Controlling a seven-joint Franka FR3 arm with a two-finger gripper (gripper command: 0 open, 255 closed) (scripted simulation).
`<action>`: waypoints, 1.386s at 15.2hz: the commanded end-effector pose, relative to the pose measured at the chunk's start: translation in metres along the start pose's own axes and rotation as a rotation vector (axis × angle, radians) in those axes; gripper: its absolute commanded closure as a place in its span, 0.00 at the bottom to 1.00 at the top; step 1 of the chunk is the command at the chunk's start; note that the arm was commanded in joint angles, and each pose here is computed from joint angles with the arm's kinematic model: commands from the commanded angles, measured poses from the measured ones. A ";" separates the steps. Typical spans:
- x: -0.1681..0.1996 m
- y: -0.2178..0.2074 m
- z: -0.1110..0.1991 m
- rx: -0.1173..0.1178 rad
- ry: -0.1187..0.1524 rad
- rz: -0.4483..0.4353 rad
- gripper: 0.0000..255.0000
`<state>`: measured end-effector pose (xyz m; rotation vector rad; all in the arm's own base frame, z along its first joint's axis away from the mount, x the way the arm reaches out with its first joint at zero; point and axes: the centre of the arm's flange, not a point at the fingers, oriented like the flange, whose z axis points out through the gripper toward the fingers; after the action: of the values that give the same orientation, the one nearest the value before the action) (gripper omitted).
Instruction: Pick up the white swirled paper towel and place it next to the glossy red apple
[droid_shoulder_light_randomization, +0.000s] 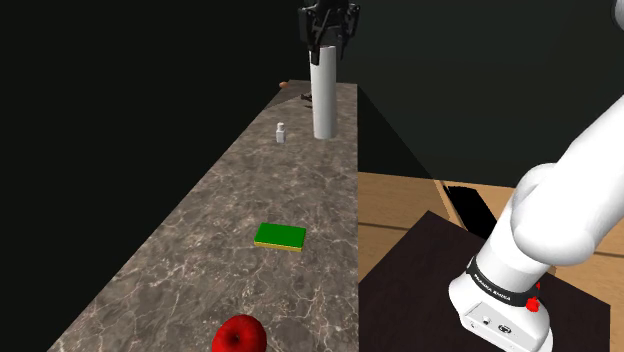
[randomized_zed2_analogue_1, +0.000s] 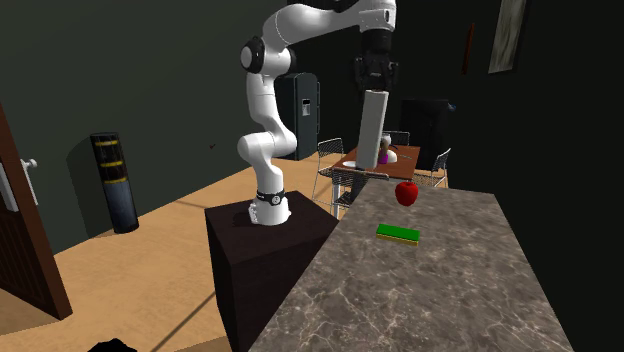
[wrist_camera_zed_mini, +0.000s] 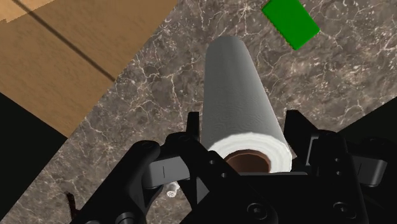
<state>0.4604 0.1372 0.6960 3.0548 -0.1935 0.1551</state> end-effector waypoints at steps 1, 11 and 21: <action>-0.009 -0.026 -0.004 0.000 0.000 0.001 1.00; -0.060 -0.147 -0.018 0.000 0.000 0.001 1.00; -0.111 -0.269 -0.033 0.000 0.000 0.001 1.00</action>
<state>0.3852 0.4069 0.6982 3.0546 -0.1906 0.1553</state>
